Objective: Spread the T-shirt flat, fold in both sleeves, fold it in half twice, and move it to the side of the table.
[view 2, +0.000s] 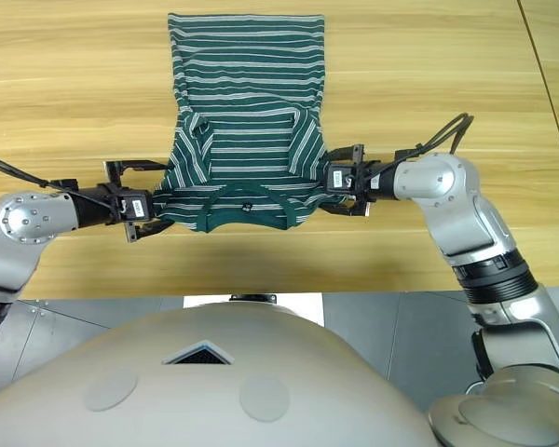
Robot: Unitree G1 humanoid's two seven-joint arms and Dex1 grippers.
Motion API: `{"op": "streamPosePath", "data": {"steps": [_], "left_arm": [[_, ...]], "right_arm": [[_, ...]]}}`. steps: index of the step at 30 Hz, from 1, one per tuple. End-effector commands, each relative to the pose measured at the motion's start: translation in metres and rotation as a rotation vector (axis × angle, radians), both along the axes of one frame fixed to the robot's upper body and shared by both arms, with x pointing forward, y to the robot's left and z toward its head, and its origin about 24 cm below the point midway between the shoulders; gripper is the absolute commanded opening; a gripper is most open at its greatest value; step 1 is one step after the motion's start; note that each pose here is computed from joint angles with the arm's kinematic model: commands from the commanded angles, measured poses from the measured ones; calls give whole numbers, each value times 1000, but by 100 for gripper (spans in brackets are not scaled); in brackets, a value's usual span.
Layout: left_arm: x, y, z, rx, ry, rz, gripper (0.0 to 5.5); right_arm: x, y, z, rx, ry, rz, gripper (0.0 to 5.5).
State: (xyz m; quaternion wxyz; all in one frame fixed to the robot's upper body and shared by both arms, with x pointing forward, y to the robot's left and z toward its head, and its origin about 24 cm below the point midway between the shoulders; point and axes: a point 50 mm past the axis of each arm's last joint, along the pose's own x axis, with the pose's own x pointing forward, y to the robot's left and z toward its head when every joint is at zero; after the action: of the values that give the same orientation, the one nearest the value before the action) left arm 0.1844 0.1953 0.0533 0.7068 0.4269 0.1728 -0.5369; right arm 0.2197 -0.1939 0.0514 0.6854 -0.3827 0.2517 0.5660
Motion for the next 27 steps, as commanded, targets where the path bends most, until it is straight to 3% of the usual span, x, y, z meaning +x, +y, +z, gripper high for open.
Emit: {"op": "streamPosePath", "data": {"steps": [1,21,27], "left_arm": [[-2,5,-12,8,93,39,425],[8,9,-22,-27,218,37,103],[-17,-5,4,-82,208,-84,1]], "right_arm": [[-1,-4,-11,-31,91,-26,353],[-1,-2,-10,-41,115,49,13],[-19,-7,16,-33,149,292,8]]}}
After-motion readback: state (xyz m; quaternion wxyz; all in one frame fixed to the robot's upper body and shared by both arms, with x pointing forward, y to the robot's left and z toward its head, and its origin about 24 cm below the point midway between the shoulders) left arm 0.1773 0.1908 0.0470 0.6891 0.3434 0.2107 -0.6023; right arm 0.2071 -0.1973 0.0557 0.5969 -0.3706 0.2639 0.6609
